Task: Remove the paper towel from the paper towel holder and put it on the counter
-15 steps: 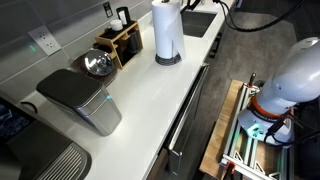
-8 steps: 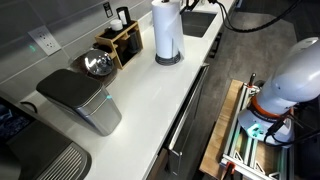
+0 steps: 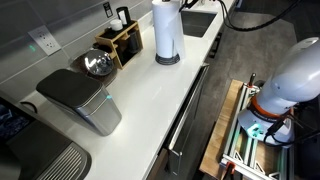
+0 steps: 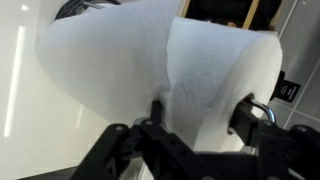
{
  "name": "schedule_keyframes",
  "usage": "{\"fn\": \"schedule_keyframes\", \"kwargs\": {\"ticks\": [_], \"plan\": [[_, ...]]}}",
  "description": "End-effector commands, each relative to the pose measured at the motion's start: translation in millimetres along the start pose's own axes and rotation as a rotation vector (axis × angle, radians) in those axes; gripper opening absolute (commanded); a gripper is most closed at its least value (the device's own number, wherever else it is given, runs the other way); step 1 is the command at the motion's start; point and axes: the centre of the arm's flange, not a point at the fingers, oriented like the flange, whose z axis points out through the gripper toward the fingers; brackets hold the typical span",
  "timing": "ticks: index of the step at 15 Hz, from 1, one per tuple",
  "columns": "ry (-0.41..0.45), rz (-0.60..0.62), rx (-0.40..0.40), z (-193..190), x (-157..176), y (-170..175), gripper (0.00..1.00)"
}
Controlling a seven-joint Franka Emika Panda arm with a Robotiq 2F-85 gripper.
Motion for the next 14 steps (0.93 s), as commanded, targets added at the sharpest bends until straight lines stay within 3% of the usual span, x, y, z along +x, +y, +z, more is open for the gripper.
{"fn": "schedule_keyframes", "kwargs": {"ticks": [1,3,6,14], "plan": [[0.019,0.011,-0.02,-4.1,0.8,0.3,0.42],[0.023,-0.002,-0.022,-8.5,0.2,-1.5,0.34],[0.036,-0.018,-0.034,-16.0,0.5,-4.1,0.31],[0.044,-0.059,-0.031,-35.4,-1.2,-17.3,0.27]]}}
